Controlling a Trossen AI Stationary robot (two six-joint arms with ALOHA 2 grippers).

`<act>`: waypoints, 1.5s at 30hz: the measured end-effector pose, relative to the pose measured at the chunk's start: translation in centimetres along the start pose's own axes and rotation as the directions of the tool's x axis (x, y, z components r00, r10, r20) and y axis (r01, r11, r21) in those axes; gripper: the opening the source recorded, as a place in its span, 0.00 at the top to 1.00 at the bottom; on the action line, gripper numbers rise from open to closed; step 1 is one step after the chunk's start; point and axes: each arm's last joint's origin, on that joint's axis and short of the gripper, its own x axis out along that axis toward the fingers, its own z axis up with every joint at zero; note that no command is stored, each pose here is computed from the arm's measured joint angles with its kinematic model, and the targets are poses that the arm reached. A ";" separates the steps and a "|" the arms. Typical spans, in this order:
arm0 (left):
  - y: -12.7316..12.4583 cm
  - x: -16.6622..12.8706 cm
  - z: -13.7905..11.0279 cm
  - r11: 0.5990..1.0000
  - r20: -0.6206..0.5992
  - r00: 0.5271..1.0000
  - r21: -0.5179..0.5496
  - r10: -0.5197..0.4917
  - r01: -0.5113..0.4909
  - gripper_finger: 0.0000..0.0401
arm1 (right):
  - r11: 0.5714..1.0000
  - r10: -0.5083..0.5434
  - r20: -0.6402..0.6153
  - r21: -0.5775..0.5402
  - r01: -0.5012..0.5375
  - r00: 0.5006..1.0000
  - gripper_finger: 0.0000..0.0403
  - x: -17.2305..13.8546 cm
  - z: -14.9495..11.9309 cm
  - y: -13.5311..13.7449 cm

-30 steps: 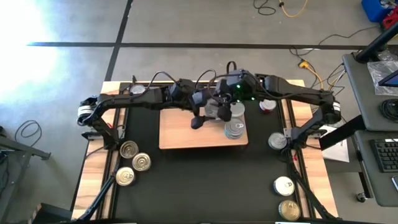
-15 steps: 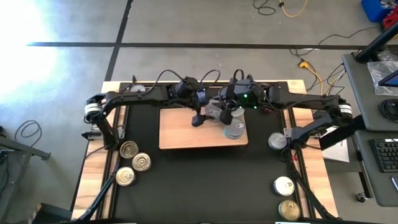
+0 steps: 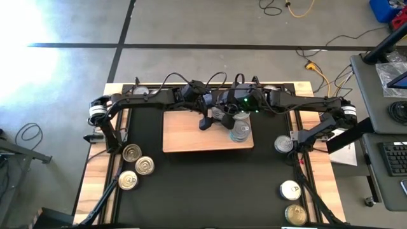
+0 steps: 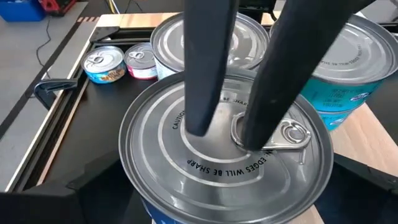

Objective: Stack canned seafood by type on shelf
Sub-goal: Stack the blue tuna can on top of the blue tuna can on the shelf

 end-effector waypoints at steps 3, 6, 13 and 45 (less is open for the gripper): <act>-0.2 0.0 0.0 1.000 -0.005 1.000 0.000 -0.004 0.004 0.04 | 1.000 -0.002 -0.004 -0.012 0.002 1.000 0.94 0.1 -0.1 -0.1; -0.2 0.3 -0.2 1.000 -0.014 1.000 -0.008 -0.008 0.007 0.04 | 1.000 -0.003 -0.016 -0.018 0.002 1.000 0.97 0.2 -0.4 -0.1; -0.2 0.6 -0.4 1.000 -0.025 1.000 -0.030 0.007 -0.008 0.02 | 1.000 -0.001 -0.061 -0.003 0.001 0.998 0.97 0.9 -1.8 0.0; -0.6 0.0 -0.4 0.999 -0.090 0.996 -0.025 0.026 -0.028 0.00 | 0.998 0.037 -0.151 -0.050 -0.045 0.988 0.97 1.5 -3.9 0.2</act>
